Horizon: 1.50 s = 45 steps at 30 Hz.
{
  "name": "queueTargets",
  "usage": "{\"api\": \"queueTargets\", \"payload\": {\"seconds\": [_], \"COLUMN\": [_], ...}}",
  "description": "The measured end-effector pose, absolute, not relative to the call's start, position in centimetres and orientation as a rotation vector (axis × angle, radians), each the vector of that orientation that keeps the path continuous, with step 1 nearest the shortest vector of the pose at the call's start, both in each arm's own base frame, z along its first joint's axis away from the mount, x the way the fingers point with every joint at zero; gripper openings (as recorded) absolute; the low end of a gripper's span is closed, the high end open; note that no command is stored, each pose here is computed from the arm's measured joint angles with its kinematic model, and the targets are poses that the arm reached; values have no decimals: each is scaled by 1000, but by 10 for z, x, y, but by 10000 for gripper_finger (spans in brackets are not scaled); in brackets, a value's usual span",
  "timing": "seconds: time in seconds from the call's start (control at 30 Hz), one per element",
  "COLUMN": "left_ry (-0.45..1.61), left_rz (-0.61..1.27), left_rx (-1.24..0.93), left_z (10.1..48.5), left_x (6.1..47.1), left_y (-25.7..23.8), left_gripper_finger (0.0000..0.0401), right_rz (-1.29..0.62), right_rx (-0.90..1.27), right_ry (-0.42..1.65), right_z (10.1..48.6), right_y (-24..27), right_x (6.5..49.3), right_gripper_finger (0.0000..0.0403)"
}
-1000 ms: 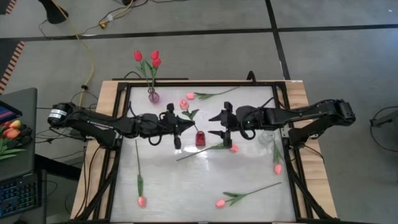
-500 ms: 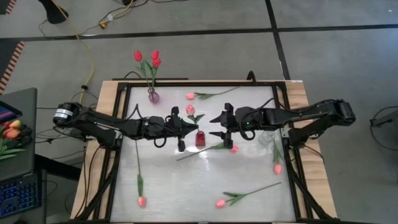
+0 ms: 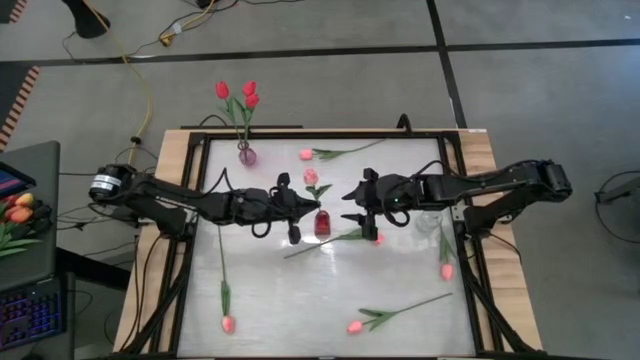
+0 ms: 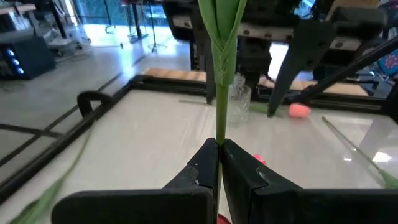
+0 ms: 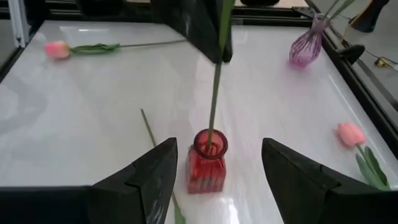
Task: Sort flowers into vase by color
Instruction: Put the top left pink-orange tulip into the red vase, then put the top pink-orange tulip into the red vase
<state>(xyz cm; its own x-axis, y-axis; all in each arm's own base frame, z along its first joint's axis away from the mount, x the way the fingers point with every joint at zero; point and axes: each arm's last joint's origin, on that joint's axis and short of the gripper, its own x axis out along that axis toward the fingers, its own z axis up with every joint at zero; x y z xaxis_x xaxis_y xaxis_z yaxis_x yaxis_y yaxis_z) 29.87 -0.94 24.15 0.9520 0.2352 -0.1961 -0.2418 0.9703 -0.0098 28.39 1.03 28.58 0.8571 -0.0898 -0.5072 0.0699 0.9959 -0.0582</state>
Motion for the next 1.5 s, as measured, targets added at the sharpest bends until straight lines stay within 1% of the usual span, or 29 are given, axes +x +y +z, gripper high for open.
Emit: {"api": "queueTargets", "payload": {"seconds": [0.07,0.27,0.53,0.67,0.8,1.07,1.2,1.3,1.5], "left_ry": [229,242,229,234,248,308,367,415,477], "left_rz": [242,237,234,237,237,246,247,203,16], "left_rx": [-34,-43,-50,-64,-60,-33,-23,-49,-158], "left_z": [233,217,217,216,216,227,236,243,246], "left_x": [302,312,314,314,312,299,284,271,260], "left_y": [-10,-10,-11,-11,-11,-9,-9,-9,-22], "left_gripper_finger": [0,0,0,2,25,106,134,145,144], "right_rz": [-84,-104,-138,-138,-135,-134,-132,-124,-131], "right_rx": [-37,31,104,113,113,114,118,116,139], "right_ry": [525,442,359,342,340,343,345,348,397], "right_z": [279,260,249,247,248,247,247,246,242], "right_y": [10,9,7,6,7,7,8,10,10], "right_x": [281,259,229,224,224,225,225,225,223], "right_gripper_finger": [259,259,260,260,260,260,260,260,260]}}
